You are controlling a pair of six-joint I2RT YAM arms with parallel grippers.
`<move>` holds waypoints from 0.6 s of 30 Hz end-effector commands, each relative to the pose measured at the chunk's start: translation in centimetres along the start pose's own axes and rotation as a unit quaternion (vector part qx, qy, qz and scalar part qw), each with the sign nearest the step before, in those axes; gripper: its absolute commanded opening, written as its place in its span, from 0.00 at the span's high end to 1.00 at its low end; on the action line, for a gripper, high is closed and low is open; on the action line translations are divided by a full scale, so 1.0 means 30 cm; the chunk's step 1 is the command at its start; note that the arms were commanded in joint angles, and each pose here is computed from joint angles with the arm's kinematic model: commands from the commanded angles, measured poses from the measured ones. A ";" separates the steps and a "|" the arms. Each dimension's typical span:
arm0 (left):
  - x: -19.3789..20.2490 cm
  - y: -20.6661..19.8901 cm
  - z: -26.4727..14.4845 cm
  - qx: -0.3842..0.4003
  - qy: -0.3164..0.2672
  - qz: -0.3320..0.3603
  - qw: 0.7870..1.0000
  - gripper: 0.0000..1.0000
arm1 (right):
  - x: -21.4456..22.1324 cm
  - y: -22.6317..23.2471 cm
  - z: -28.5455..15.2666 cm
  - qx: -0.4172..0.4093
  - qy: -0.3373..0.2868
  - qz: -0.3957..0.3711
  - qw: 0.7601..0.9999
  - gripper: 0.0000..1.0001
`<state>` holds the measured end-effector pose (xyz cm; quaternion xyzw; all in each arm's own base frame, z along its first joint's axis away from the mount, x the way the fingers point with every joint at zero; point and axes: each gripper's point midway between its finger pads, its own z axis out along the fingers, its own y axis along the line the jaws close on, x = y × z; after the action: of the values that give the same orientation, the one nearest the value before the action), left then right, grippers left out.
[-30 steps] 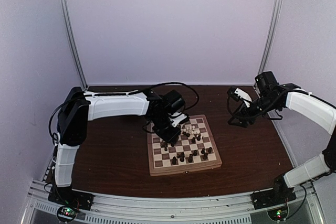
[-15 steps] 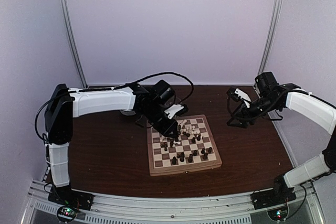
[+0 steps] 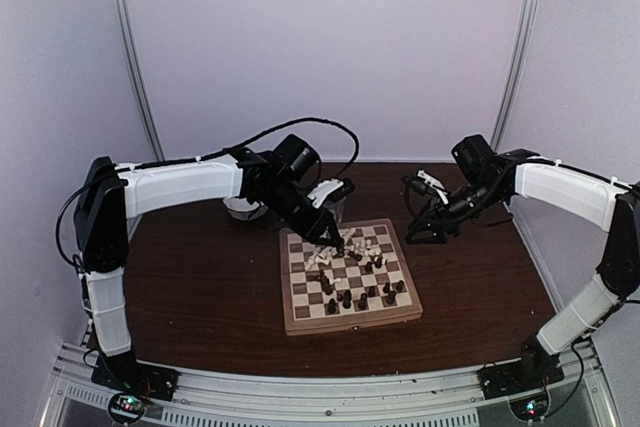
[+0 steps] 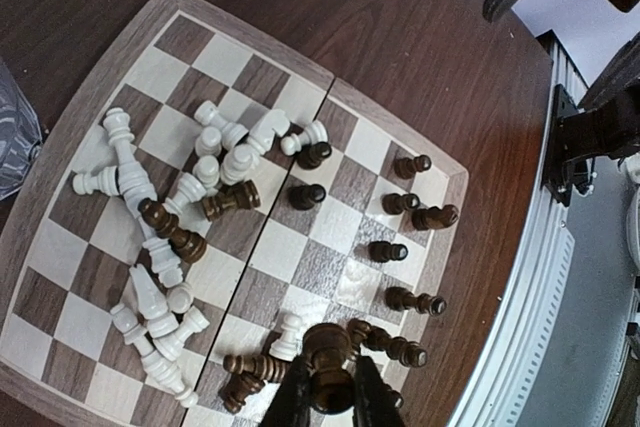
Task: Set up the chess pieces on the board
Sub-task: Place the rook at h8.
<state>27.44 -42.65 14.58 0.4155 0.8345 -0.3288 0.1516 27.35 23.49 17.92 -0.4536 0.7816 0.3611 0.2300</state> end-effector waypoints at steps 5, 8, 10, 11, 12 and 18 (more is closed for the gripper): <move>0.081 -0.068 -0.188 -0.021 0.013 0.007 1.000 0.98 | 0.048 -0.009 -0.042 0.065 0.009 -0.029 0.997 0.41; 0.170 -0.083 -0.192 -0.034 0.041 0.006 0.999 0.97 | 0.059 -0.026 -0.064 0.096 0.013 -0.041 0.994 0.40; 0.228 -0.093 -0.179 -0.051 0.064 0.012 0.997 0.97 | 0.064 -0.038 -0.070 0.108 0.017 -0.043 0.993 0.40; 0.256 -0.100 -0.167 -0.058 0.075 0.017 0.995 0.98 | 0.067 -0.042 -0.071 0.111 0.019 -0.042 0.993 0.40; 0.280 -0.109 -0.156 -0.064 0.086 0.021 0.994 0.98 | 0.072 -0.044 -0.070 0.111 0.021 -0.042 0.993 0.40; 0.377 -0.120 -0.092 -0.116 0.128 0.046 0.984 0.97 | 0.089 -0.061 -0.064 0.114 0.031 -0.036 0.992 0.40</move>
<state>17.98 -36.55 13.89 0.4628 0.8513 -0.2268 0.0986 27.07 20.51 17.21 -0.4618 0.8033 0.2656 0.2664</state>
